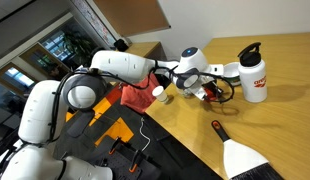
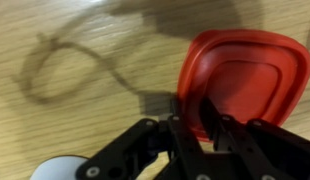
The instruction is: Move the candies from the white cup to the bowl and close it
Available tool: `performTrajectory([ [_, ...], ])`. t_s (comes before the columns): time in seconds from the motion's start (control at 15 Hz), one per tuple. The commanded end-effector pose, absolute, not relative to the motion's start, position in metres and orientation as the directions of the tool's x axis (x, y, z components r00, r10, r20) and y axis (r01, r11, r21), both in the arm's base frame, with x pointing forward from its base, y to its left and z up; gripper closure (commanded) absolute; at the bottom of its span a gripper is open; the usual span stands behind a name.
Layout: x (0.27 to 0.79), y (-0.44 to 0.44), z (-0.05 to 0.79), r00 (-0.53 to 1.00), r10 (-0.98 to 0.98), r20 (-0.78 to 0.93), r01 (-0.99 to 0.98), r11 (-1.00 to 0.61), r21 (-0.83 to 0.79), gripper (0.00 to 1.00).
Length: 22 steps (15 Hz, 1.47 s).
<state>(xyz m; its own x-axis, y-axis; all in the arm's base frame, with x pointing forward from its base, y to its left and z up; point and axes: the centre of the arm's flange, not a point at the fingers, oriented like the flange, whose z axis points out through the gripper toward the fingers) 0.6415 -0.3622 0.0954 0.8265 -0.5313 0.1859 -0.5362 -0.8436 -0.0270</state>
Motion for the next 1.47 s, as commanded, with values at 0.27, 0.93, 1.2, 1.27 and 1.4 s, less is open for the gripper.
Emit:
performTrajectory([
  [0.27,0.642,-0.346,0.124,0.830,-0.519,0.204,-0.517,-0.854,-0.068,0.94],
  [0.93,0.644,-0.317,0.195,0.826,-0.454,0.334,-0.442,-0.889,-0.114,0.94],
  [1.2,0.635,-0.304,0.213,0.823,-0.437,0.364,-0.411,-0.899,-0.152,0.94],
  [1.27,0.631,-0.301,0.218,0.816,-0.438,0.378,-0.410,-0.899,-0.156,0.94],
  [1.4,0.621,-0.296,0.228,0.807,-0.440,0.394,-0.405,-0.898,-0.173,0.94],
])
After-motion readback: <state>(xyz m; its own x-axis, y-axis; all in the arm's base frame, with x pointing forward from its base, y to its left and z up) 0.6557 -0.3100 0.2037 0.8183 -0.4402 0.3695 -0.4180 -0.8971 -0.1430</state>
